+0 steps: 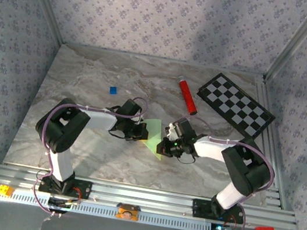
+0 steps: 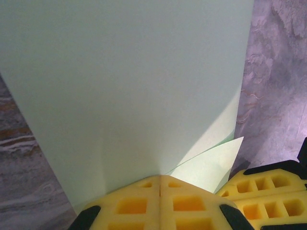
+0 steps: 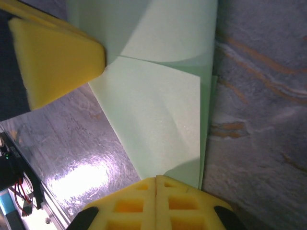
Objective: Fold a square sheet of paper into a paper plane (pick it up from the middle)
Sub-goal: Third fold the triangle at the center of the table.
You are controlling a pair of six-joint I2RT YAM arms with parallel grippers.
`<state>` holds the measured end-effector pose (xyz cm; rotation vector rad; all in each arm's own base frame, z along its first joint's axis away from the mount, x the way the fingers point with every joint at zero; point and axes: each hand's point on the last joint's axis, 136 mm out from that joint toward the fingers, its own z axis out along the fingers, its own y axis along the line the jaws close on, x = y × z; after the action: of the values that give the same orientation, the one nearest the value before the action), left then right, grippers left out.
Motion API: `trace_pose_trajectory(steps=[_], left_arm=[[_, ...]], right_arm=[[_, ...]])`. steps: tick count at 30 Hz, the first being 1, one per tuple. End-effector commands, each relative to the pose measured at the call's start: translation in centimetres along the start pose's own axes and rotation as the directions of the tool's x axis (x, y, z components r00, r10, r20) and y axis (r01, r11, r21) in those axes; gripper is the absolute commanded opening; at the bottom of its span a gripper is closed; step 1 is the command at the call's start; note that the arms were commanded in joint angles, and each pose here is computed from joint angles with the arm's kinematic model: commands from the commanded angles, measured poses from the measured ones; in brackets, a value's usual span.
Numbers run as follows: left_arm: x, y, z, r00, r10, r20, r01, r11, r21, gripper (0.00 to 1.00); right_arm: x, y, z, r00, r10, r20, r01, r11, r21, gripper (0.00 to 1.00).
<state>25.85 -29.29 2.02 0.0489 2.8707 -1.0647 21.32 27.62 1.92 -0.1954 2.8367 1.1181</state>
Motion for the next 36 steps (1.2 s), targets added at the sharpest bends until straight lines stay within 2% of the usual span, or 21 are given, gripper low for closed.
trace_pose_trajectory(steps=[1, 5, 8, 13, 17, 25, 36], left_arm=[[-1.0, -1.9, -1.8, 0.997, 0.061, 0.053, -0.062, 0.998, 0.012, 0.09], [-1.5, -2.9, -3.4, 0.993, 0.075, 0.090, -0.077, 0.997, 0.008, 0.12], [-0.6, -3.6, -3.5, 0.994, 0.070, 0.087, -0.074, 0.996, 0.040, 0.11], [1.5, -4.3, -1.8, 0.997, 0.063, 0.036, -0.065, 0.995, 0.073, 0.08], [2.0, -4.2, -0.3, 0.998, 0.056, 0.013, -0.057, 0.995, 0.084, 0.07], [1.9, -0.5, 1.1, 0.999, 0.039, 0.009, -0.039, 0.999, -0.020, 0.05], [-0.2, 3.1, -0.4, 0.998, -0.008, 0.057, 0.009, 1.000, -0.014, 0.07]], right_arm=[[1.1, -1.5, 0.2, 0.999, 0.047, -0.012, -0.046, 0.998, 0.036, 0.03], [0.9, -1.6, 0.4, 0.998, 0.059, -0.001, -0.059, 0.997, 0.043, 0.02], [0.8, -1.6, 0.5, 0.998, 0.065, 0.003, -0.065, 0.997, 0.041, 0.01], [0.9, -1.6, 0.6, 0.998, 0.064, 0.005, -0.064, 0.997, 0.047, 0.01], [1.1, -1.8, 0.6, 0.998, 0.069, 0.003, -0.069, 0.996, 0.050, 0.01], [1.5, -2.3, 0.8, 0.997, 0.075, -0.004, -0.074, 0.995, 0.060, 0.00], [2.2, -2.8, 0.9, 0.996, 0.084, -0.010, -0.083, 0.994, 0.066, 0.00]])
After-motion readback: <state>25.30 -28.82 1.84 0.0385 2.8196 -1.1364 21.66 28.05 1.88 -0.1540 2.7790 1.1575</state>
